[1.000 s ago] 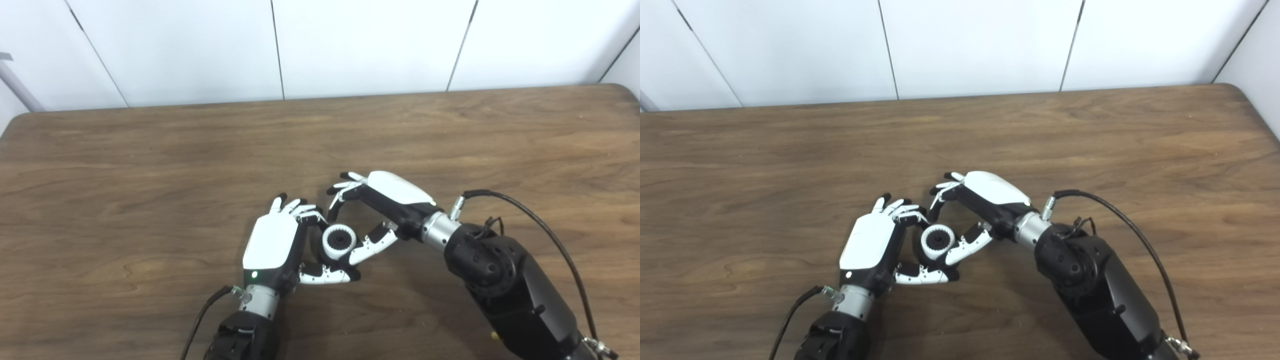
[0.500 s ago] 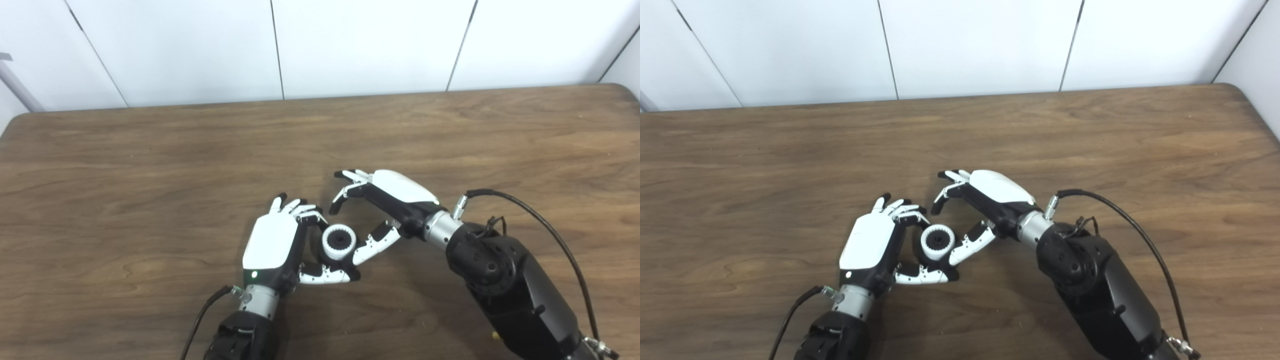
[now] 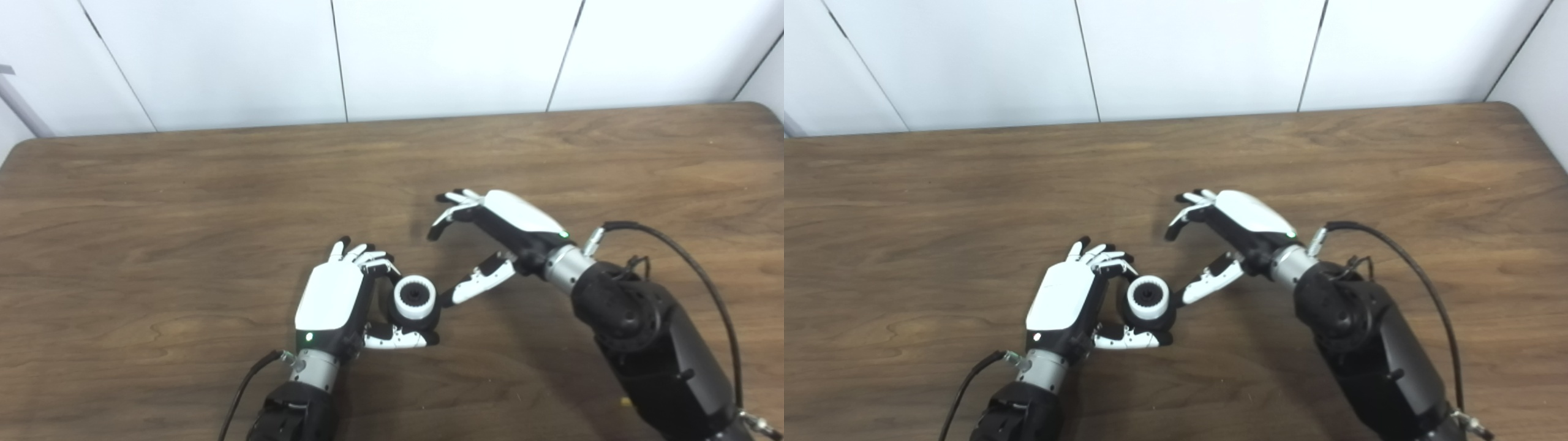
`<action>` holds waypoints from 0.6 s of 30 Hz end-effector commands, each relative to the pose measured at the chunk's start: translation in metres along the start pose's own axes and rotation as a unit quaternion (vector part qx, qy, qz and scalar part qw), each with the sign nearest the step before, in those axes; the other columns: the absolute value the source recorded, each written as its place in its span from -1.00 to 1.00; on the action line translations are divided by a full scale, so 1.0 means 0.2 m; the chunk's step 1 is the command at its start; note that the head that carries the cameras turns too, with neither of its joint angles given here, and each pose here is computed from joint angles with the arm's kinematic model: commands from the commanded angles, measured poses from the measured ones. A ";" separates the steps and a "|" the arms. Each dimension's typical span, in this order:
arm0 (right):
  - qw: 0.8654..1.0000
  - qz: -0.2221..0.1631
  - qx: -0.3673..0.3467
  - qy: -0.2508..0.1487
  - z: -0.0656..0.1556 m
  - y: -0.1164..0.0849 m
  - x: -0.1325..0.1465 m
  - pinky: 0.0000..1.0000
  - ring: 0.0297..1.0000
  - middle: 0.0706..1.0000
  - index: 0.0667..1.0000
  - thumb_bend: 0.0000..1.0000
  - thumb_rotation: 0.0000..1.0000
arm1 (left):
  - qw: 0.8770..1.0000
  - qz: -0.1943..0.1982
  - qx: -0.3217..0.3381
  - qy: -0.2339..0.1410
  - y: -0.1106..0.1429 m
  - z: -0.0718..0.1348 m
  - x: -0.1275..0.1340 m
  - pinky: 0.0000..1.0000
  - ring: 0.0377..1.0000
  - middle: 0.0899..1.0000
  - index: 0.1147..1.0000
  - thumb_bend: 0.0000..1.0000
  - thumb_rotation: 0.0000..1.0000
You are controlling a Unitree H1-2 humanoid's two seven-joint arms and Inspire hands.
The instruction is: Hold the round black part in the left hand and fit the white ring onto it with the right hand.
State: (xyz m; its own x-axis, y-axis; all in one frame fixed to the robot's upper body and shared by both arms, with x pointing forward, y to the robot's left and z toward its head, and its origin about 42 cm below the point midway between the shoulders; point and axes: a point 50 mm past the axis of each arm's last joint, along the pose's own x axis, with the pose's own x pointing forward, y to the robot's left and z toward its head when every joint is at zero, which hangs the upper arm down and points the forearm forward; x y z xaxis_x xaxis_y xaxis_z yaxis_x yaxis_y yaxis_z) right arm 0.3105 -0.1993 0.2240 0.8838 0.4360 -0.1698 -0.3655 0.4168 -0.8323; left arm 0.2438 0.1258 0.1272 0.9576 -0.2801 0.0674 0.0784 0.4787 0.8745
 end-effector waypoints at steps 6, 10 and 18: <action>0.998 -0.060 0.001 -0.019 0.01 -0.15 -0.05 0.86 1.00 0.87 0.31 0.95 -0.30 | 1.000 0.013 0.006 -0.004 0.04 -0.05 0.01 1.00 0.75 0.51 -0.16 0.05 -0.86; 0.998 -0.067 0.014 -0.014 0.00 -0.14 -0.06 0.83 0.99 0.87 0.29 0.97 -0.27 | 1.000 0.000 0.015 0.006 0.05 -0.07 0.01 1.00 0.76 0.56 -0.14 0.04 -0.84; 0.997 -0.072 0.015 -0.010 -0.01 -0.14 -0.06 0.81 0.98 0.85 0.30 0.98 -0.22 | 1.000 -0.008 0.024 0.015 0.06 -0.09 0.01 1.00 0.77 0.61 0.27 0.67 -0.52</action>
State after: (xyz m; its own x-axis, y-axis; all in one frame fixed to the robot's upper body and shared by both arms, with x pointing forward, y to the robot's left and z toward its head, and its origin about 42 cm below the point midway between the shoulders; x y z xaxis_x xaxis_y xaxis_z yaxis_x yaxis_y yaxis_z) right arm 0.3088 -0.2166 0.2334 0.9138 0.3901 -0.1132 -0.3097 0.4888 -0.8156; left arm 0.2489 0.1402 0.1261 0.9583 -0.2820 0.0451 0.0928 0.4569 0.8846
